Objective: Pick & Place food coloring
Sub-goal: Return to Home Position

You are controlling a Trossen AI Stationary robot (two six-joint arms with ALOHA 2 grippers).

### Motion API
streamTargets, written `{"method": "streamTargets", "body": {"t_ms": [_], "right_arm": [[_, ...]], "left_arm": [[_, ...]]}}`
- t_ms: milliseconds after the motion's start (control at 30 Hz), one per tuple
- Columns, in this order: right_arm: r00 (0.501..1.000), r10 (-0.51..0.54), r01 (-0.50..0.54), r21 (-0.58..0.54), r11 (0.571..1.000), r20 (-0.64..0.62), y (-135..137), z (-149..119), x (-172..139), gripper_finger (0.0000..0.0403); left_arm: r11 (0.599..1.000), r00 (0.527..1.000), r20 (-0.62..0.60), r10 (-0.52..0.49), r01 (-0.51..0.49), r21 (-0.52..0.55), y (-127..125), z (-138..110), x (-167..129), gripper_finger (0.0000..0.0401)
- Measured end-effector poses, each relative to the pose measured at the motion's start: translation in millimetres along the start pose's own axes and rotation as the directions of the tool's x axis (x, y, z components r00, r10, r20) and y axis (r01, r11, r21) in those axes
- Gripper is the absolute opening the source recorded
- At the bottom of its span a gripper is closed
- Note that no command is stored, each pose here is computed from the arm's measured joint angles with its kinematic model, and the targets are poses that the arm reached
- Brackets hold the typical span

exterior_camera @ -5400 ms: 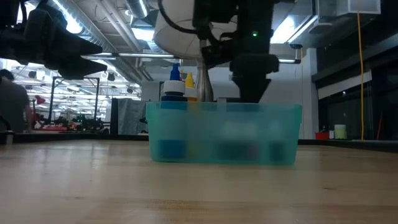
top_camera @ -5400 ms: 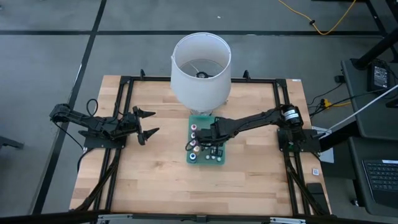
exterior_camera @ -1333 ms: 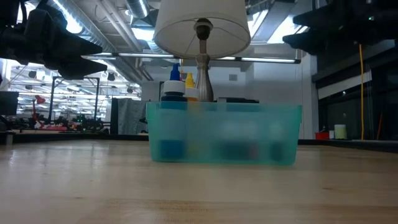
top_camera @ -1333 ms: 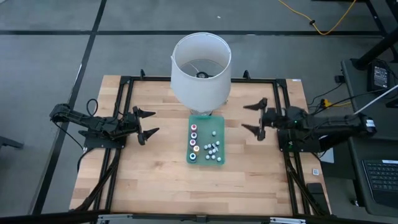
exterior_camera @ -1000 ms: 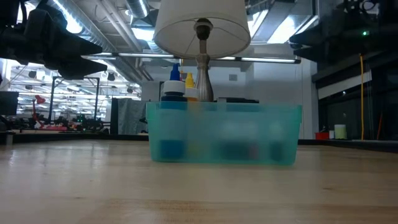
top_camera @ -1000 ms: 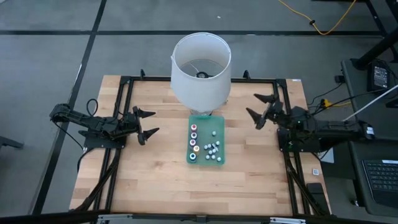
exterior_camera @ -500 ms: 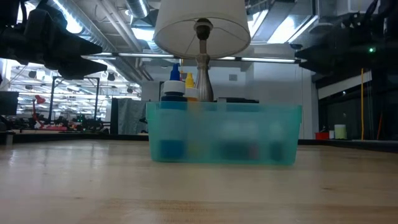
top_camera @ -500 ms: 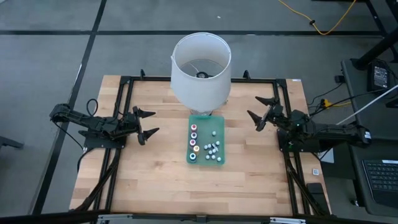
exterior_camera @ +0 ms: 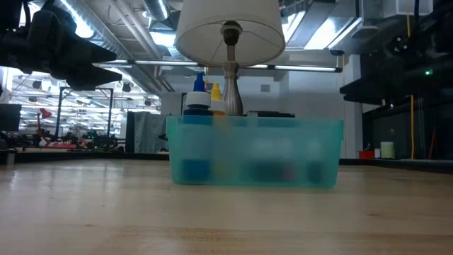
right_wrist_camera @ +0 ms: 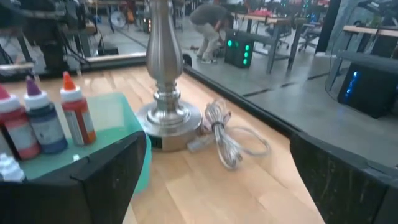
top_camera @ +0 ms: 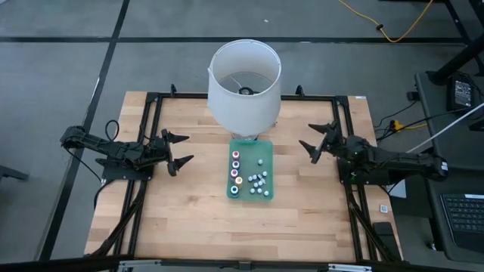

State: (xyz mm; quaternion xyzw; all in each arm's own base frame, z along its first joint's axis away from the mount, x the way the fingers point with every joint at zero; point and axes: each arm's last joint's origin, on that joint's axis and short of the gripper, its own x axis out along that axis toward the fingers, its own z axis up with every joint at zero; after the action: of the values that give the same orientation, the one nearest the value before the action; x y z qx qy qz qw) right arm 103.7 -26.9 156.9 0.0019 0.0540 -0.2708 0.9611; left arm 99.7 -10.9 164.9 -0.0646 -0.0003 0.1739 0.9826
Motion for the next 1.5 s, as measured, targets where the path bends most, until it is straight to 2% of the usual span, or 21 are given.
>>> {"method": "streamTargets", "body": {"t_ms": [567, 1500], "right_arm": [[0.983, -0.003, -0.011, 0.077, 0.997, 0.185, -5.0, 15.1, -12.5, 0.0397], [0.986, -0.003, -0.010, 0.071, 0.997, 0.170, -4.6, 13.8, -11.7, 0.0397]], "left_arm": [[1.000, 1.000, 0.000, 0.000, 0.000, 0.000, 0.0, 0.0, 0.0, 0.0400], [1.000, 1.000, 0.000, 0.001, -0.001, 0.000, 0.0, 0.0, 0.0, 0.0400]]}}
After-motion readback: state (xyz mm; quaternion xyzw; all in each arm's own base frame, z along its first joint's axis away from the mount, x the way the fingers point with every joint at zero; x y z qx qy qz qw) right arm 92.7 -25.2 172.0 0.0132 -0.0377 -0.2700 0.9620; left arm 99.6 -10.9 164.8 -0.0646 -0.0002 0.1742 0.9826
